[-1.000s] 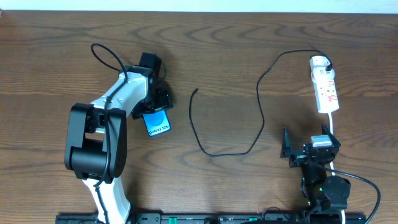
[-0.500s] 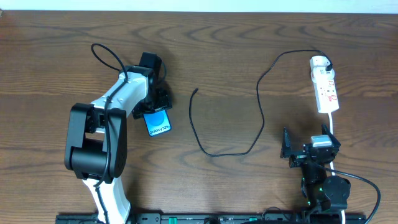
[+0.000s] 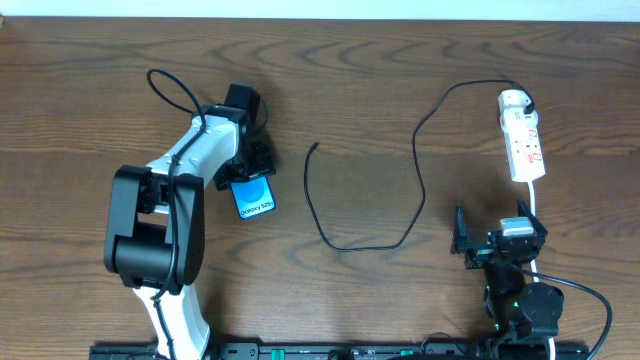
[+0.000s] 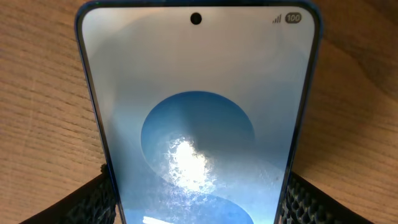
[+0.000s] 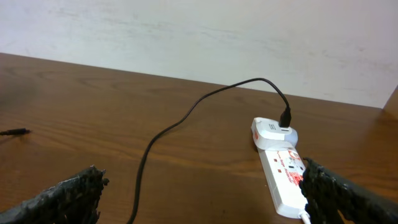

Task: Plug charger to phone and switch on socket
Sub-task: 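Hold the blue phone upright in the left gripper, then carry the blue phone rightward toward the table center with the left gripper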

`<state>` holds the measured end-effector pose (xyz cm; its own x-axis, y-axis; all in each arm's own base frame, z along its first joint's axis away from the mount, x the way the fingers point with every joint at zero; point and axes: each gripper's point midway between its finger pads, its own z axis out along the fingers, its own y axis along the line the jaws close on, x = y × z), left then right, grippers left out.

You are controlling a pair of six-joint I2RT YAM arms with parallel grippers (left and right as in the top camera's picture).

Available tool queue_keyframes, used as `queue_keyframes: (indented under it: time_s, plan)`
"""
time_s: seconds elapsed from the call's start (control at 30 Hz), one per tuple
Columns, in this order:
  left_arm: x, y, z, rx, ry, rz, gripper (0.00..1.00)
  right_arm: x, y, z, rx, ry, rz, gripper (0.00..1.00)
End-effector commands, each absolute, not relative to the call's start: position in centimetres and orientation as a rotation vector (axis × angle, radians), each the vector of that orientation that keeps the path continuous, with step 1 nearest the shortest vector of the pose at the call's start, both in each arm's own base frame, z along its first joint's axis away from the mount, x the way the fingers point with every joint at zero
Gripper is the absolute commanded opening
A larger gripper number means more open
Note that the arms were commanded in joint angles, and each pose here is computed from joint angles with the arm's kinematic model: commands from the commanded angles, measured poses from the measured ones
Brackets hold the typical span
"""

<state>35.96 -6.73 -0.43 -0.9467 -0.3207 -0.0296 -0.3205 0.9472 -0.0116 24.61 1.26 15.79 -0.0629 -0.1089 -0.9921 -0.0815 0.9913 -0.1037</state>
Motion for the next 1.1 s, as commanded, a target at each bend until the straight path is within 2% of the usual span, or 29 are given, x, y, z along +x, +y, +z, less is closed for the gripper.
queue_keyframes:
  time_s: [0.0,0.27,0.77,1.07]
  plan:
    - [33.3,-5.2,-3.4,-0.539,3.187,0.137,0.72,24.6,1.4,15.7,-0.140,1.637,-0.012,0.99]
    - [35.0,-5.3,0.7,-0.559,3.120,0.059,0.72,24.6,1.3,15.7,-0.139,1.637,-0.012,0.99]
    - [35.4,-10.2,5.8,-0.537,3.063,-0.437,0.72,24.6,1.4,15.7,-0.140,1.637,-0.012,0.99]
    - [35.4,-11.8,7.1,-0.772,3.039,-0.757,0.71,24.6,1.3,15.7,-0.139,1.637,-0.012,0.99]
